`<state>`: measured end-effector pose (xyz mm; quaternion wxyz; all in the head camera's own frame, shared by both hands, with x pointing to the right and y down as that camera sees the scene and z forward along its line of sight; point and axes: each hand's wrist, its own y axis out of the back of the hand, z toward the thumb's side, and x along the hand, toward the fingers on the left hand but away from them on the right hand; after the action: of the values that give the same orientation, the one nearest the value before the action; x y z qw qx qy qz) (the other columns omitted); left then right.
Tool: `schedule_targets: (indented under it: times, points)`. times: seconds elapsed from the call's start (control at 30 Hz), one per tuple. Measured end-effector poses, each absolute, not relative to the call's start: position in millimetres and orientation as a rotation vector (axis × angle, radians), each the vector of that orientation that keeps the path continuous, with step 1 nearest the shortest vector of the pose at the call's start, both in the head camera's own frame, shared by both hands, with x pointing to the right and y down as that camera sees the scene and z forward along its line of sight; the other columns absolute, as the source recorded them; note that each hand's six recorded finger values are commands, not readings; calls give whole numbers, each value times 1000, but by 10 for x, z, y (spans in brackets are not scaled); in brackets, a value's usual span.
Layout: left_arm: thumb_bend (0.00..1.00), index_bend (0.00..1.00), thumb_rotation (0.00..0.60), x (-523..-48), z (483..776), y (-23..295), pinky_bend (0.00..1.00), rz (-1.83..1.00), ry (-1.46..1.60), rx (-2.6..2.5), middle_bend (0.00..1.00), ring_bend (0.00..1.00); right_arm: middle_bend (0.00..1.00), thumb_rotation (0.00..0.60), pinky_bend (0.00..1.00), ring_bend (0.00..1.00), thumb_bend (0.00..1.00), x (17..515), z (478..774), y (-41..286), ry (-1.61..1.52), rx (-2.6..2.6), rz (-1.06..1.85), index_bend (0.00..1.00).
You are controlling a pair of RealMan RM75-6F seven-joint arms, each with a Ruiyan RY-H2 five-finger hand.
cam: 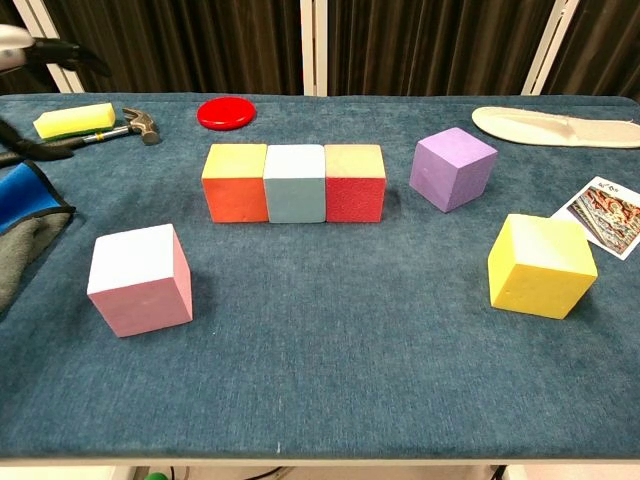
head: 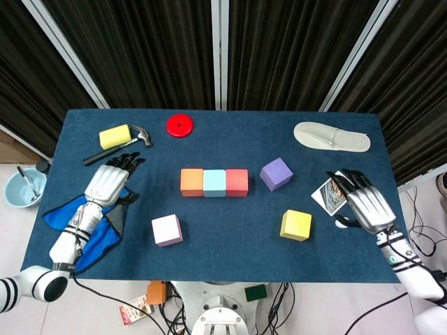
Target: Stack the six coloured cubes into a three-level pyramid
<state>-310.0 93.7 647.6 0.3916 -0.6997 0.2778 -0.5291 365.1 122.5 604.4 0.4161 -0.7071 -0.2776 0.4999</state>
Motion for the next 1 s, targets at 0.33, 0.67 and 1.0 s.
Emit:
schedule_targets:
  times: [0.33, 0.67, 1.0]
  points:
    - [205, 134, 417, -3040, 6471, 1332, 218, -1348, 678, -1909, 86, 102, 183, 600, 125, 65, 176, 3062, 6013, 961, -583, -1789, 1131, 78]
    - [203, 95, 328, -2651, 6392, 1745, 219, -1241, 546, -2070, 69, 102, 183, 600, 125, 65, 176, 3430, 5838, 1085, -689, -1719, 1193, 78]
    - [203, 86, 408, -2516, 6571, 1915, 234, -1274, 453, -2019, 52, 106, 181, 600, 125, 65, 176, 3714, 5808, 1287, -760, -1720, 1238, 78]
